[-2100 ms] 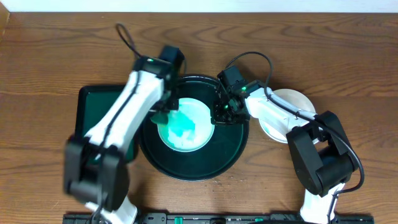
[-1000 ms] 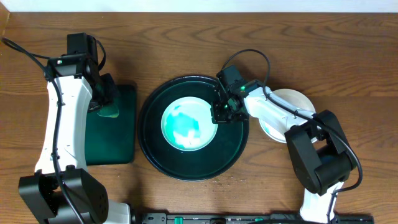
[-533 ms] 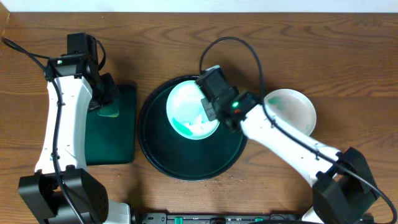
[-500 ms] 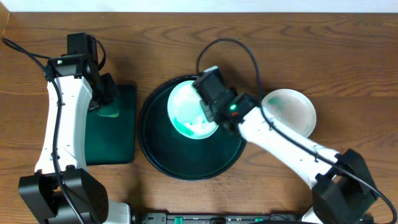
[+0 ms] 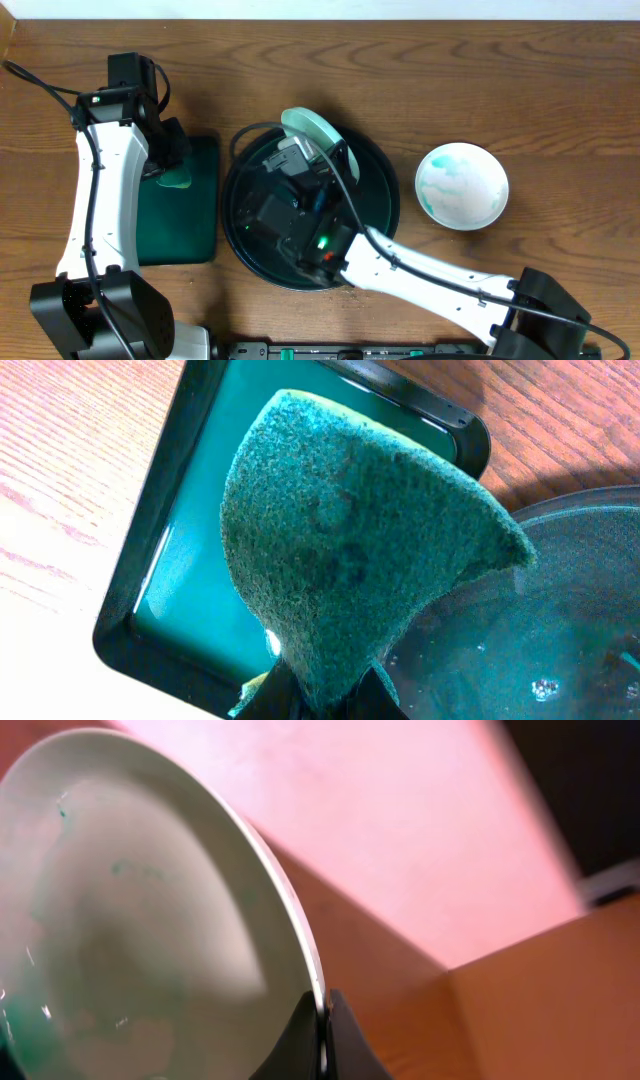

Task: Clean dirty plates on tray and stack at the side
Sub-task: 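Lift the last plate with the right gripper onto the plate stack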

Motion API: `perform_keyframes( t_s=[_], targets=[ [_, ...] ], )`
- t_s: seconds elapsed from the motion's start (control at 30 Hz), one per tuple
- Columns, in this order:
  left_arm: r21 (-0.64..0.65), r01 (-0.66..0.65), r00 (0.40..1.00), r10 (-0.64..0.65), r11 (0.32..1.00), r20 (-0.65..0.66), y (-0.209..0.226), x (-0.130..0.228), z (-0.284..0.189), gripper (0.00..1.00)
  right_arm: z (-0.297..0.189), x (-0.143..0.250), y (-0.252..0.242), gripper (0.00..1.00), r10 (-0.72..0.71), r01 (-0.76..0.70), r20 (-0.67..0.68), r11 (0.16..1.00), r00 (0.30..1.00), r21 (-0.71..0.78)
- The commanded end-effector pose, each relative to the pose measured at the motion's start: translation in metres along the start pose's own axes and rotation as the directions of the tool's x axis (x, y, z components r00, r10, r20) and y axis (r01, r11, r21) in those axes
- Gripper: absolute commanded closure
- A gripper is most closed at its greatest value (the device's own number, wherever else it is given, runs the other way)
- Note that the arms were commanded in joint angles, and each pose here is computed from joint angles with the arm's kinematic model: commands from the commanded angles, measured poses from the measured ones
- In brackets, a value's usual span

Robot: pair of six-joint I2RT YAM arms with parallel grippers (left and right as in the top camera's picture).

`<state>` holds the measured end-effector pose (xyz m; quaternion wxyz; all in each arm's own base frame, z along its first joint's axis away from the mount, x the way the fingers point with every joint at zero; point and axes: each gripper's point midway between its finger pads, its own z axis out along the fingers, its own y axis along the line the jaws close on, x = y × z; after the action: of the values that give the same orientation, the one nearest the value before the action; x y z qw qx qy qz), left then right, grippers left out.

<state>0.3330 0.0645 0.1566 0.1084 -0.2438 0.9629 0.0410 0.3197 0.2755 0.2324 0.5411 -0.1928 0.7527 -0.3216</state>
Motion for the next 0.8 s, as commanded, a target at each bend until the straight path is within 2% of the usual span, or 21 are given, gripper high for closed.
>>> perform_keyframes(
  t_s=[0.0, 0.3, 0.43, 0.53, 0.63, 0.67, 0.77],
  targets=[
    [0.003, -0.015, 1.0, 0.015, 1.0, -0.007, -0.001, -0.001, 0.002, 0.93, -0.026, -0.02, -0.051, 0.99, -0.03, 0.016, 0.052, 0.969, 0.998, 0.246],
    [0.002, -0.015, 1.0, 0.015, 1.0, -0.008, -0.001, -0.001, 0.002, 0.93, -0.028, -0.023, -0.044, 0.99, -0.051, 0.038, 0.056, 0.976, 0.997, 0.214],
    [0.002, -0.015, 1.0, 0.015, 1.0, -0.008, 0.0, -0.001, 0.002, 0.93, -0.018, -0.016, -0.015, 0.99, -0.068, 0.067, 0.044, 0.997, 0.997, 0.035],
    [0.002, -0.015, 1.0, 0.015, 1.0, -0.008, 0.0, -0.001, 0.002, 0.93, -0.012, -0.001, 0.019, 0.99, -0.032, 0.031, -0.006, 0.983, 0.999, -0.181],
    [0.002, -0.015, 1.0, 0.015, 1.0, -0.008, 0.0, -0.001, 0.002, 0.92, -0.009, 0.016, 0.05, 0.99, 0.026, -0.069, -0.113, 0.914, 0.993, -0.399],
    [0.002, -0.015, 1.0, 0.015, 1.0, -0.009, 0.0, 0.0, 0.002, 0.93, -0.009, 0.021, 0.059, 0.99, 0.082, -0.172, -0.197, 0.848, 0.977, -0.501],
    [0.002, -0.015, 1.0, 0.015, 1.0, -0.009, 0.0, 0.0, 0.002, 0.93, -0.009, 0.017, 0.06, 0.99, 0.142, -0.312, -0.303, 0.702, 0.942, -0.641]
  ],
)
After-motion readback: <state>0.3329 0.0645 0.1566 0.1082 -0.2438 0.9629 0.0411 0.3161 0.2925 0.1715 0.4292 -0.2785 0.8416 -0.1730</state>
